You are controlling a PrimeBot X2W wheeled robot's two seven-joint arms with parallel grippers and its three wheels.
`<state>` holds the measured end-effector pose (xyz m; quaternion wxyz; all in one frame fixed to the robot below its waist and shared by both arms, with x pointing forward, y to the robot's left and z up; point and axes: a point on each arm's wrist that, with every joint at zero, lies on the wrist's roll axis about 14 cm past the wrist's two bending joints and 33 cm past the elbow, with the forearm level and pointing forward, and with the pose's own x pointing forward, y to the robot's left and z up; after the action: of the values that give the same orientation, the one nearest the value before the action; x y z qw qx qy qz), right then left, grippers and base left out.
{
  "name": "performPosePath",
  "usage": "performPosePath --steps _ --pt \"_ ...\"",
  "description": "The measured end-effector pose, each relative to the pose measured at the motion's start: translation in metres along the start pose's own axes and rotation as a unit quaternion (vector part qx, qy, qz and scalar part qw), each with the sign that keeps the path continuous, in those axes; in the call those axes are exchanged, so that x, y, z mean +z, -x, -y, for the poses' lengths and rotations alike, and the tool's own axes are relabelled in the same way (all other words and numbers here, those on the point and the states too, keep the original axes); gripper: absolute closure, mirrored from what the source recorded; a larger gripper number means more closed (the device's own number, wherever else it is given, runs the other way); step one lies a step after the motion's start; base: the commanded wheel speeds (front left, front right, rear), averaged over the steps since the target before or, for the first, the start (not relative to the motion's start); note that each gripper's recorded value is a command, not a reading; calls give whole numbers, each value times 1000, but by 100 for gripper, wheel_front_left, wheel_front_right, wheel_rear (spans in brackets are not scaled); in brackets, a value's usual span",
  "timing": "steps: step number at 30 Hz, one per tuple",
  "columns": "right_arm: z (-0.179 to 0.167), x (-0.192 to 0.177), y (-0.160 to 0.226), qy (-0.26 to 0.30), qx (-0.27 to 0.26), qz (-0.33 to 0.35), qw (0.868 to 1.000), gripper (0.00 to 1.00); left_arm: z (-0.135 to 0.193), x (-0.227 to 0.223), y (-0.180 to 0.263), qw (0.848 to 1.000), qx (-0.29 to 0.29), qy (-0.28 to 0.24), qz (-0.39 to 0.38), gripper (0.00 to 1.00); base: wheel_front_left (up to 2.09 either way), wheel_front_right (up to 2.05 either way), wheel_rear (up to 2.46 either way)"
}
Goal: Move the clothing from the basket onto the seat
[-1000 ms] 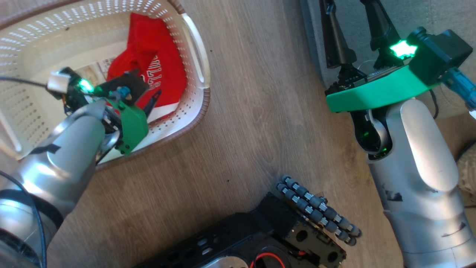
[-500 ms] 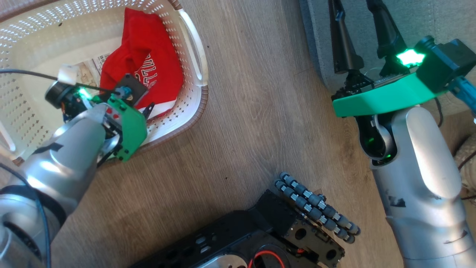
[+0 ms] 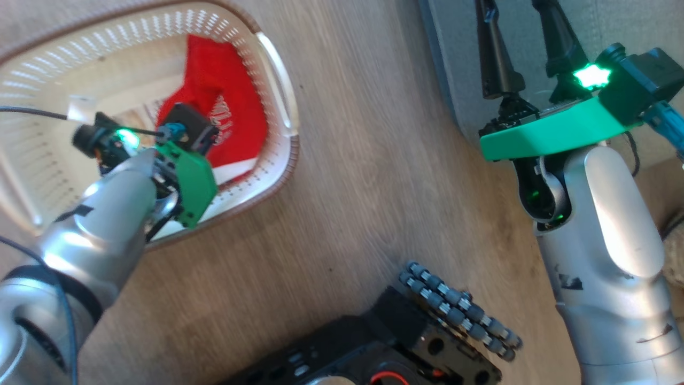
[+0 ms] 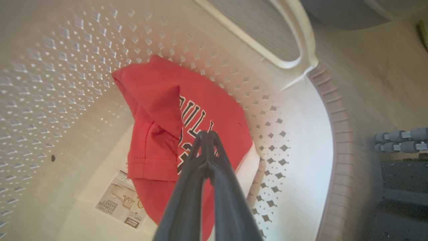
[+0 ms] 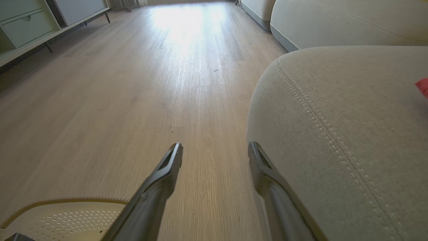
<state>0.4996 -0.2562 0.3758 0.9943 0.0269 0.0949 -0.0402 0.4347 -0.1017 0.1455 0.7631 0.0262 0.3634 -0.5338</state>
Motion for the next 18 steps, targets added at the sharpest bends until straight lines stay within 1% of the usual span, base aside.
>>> performPosePath --steps 3,9,15,16,17,18 --pt "-2 10 0 8 2 12 1000 0 3 19 10 1000 10 4 21 100 0 0 0" --pt "-17 33 -1 12 21 38 999 0 5 53 44 997 45 20 58 100 0 0 0" --pt "-34 47 9 8 37 51 998 0 4 101 87 987 94 32 129 100 0 0 0" --pt "-36 49 12 6 39 51 998 0 4 109 95 984 105 33 143 96 0 0 0" --pt "-39 51 14 4 42 53 998 0 4 117 105 980 117 35 159 53 0 0 0" --pt "-41 53 17 2 45 55 998 0 3 124 114 976 128 36 173 53 0 0 0"
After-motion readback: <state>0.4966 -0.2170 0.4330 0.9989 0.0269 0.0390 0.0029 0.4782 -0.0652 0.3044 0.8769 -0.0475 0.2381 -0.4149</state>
